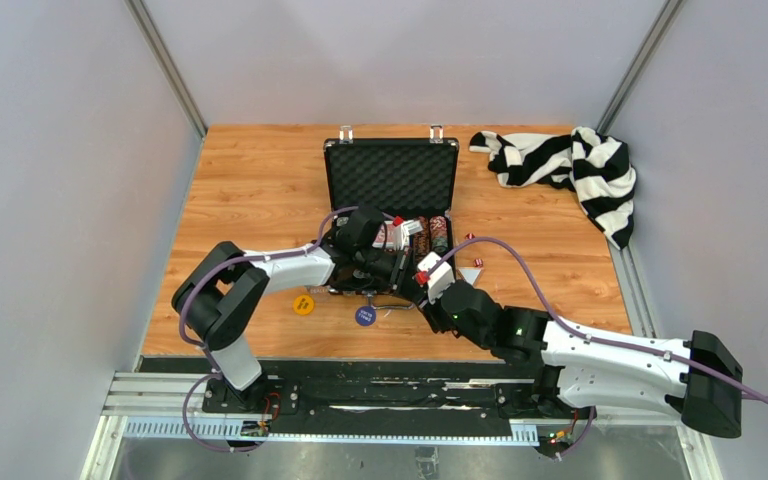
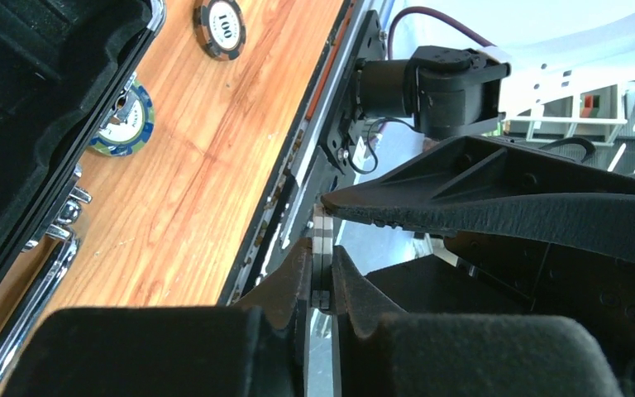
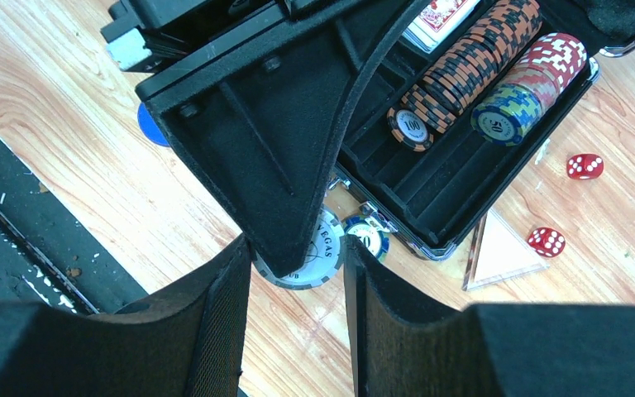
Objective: Pack up texas hold em set
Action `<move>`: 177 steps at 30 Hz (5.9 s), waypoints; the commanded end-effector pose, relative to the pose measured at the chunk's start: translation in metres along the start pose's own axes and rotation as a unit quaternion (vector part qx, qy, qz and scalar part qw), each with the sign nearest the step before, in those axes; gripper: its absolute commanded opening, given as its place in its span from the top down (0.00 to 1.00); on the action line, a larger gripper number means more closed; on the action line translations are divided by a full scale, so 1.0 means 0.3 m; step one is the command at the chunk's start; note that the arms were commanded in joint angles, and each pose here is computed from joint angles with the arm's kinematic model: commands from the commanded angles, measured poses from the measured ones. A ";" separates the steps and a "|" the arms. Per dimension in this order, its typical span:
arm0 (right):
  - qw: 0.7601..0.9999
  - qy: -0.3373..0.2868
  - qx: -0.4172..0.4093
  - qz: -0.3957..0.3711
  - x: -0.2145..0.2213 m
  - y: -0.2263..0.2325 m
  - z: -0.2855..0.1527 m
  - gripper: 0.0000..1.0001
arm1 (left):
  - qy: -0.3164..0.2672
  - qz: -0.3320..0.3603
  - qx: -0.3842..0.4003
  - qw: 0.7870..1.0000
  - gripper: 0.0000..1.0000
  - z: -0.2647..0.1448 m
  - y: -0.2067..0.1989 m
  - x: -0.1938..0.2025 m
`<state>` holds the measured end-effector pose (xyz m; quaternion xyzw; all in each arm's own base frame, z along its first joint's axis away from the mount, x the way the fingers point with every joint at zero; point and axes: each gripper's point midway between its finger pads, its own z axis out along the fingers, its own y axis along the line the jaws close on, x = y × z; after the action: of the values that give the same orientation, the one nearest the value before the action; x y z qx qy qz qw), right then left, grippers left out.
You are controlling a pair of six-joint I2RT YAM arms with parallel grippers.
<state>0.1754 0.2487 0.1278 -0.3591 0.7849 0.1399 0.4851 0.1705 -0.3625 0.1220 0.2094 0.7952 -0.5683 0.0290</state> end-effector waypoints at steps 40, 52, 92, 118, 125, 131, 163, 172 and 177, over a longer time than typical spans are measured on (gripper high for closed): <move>0.991 -0.054 0.116 0.048 0.010 -0.238 -0.128 0.41 | 0.027 0.441 -0.218 0.870 1.00 0.017 0.207 -0.293; 0.990 -0.055 0.114 0.055 0.028 -0.244 -0.134 0.42 | 0.076 0.410 -0.269 0.868 1.00 0.050 0.381 -0.256; 0.992 -0.042 0.105 0.053 0.049 -0.232 -0.111 0.41 | 0.092 0.408 -0.324 0.848 0.86 0.033 0.408 -0.356; 0.992 -0.038 0.107 0.051 0.064 -0.235 -0.100 0.41 | 0.107 0.421 -0.298 0.850 0.71 0.027 0.350 -0.360; 0.992 -0.036 0.108 0.051 0.066 -0.237 -0.098 0.41 | 0.104 0.425 -0.309 0.845 0.71 -0.001 0.332 -0.389; 0.992 -0.034 0.109 0.050 0.072 -0.238 -0.092 0.41 | 0.097 0.430 -0.319 0.839 0.71 -0.027 0.307 -0.406; 0.993 -0.013 0.052 0.105 -0.001 -0.219 0.195 0.98 | -0.237 0.277 -0.512 0.778 0.41 -0.518 0.127 -0.559; 0.993 0.034 0.029 0.111 0.050 -0.175 0.291 0.99 | -0.353 0.176 -0.494 0.775 0.12 -0.692 0.152 -0.424; 0.992 0.046 0.036 0.113 0.060 -0.186 0.331 0.99 | -0.343 0.185 -0.500 0.773 0.12 -0.699 0.164 -0.396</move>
<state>0.2587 0.2493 0.0607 -0.2754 0.8495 0.1394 0.4279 0.3326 -0.1900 0.1713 0.1159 0.8665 -0.0927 0.4766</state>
